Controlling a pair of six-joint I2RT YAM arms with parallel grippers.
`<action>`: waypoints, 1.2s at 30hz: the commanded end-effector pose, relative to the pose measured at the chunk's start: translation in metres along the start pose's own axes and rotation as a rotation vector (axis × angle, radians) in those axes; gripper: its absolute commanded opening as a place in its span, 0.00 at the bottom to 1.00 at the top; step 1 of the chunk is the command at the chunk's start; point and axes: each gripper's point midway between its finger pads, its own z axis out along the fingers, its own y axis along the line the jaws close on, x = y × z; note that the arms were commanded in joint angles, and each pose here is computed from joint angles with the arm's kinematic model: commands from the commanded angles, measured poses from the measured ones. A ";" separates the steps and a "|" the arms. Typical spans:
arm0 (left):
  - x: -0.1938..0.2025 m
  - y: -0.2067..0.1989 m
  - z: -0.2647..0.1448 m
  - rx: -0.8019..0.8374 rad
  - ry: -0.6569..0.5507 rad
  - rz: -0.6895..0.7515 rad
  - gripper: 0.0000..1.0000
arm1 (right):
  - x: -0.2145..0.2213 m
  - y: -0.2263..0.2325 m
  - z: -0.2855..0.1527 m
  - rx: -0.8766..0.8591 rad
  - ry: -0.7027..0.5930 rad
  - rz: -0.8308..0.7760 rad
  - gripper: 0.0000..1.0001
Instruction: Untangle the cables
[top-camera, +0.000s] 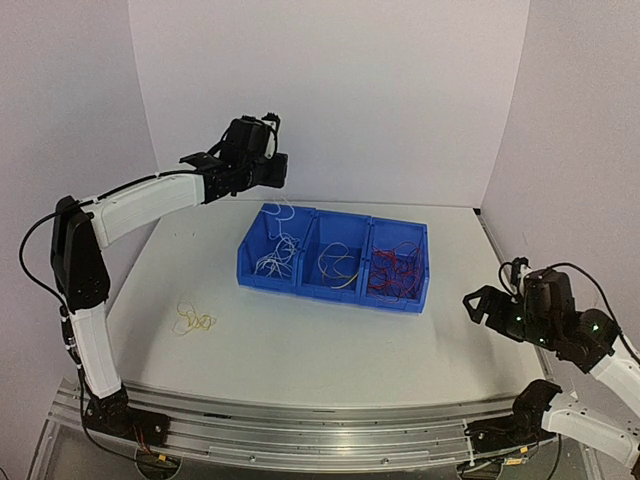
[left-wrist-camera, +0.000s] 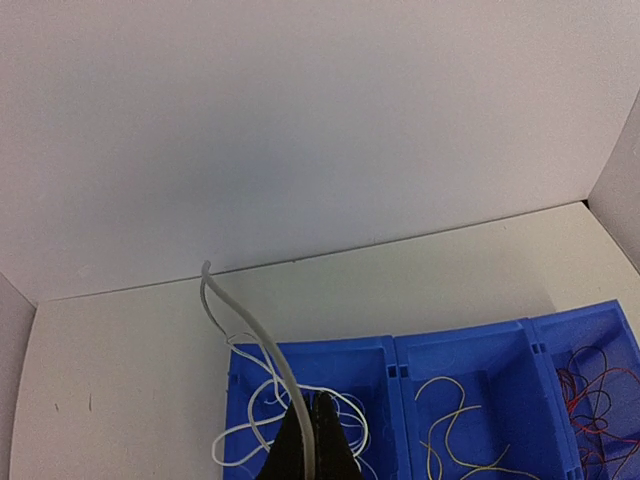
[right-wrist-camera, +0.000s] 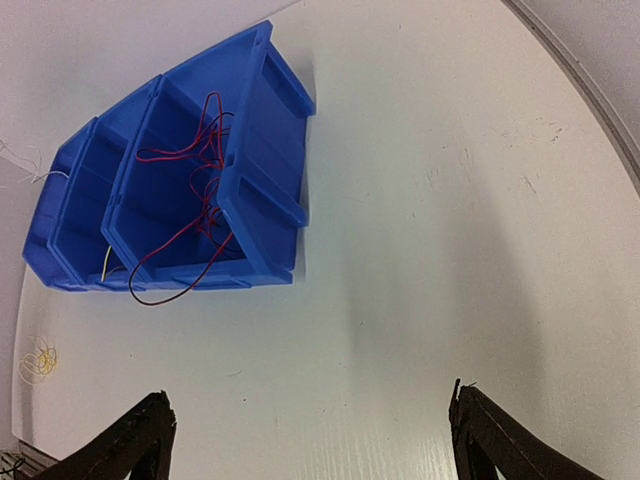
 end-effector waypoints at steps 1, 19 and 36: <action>0.023 -0.006 0.003 0.030 0.052 -0.033 0.00 | 0.000 -0.007 -0.002 0.030 -0.007 -0.007 0.92; 0.105 0.002 0.052 -0.025 0.243 -0.057 0.00 | 0.003 -0.017 -0.006 0.061 -0.008 -0.012 0.92; 0.153 -0.024 0.077 0.117 0.399 -0.002 0.18 | 0.004 -0.024 -0.008 0.093 -0.011 -0.010 0.93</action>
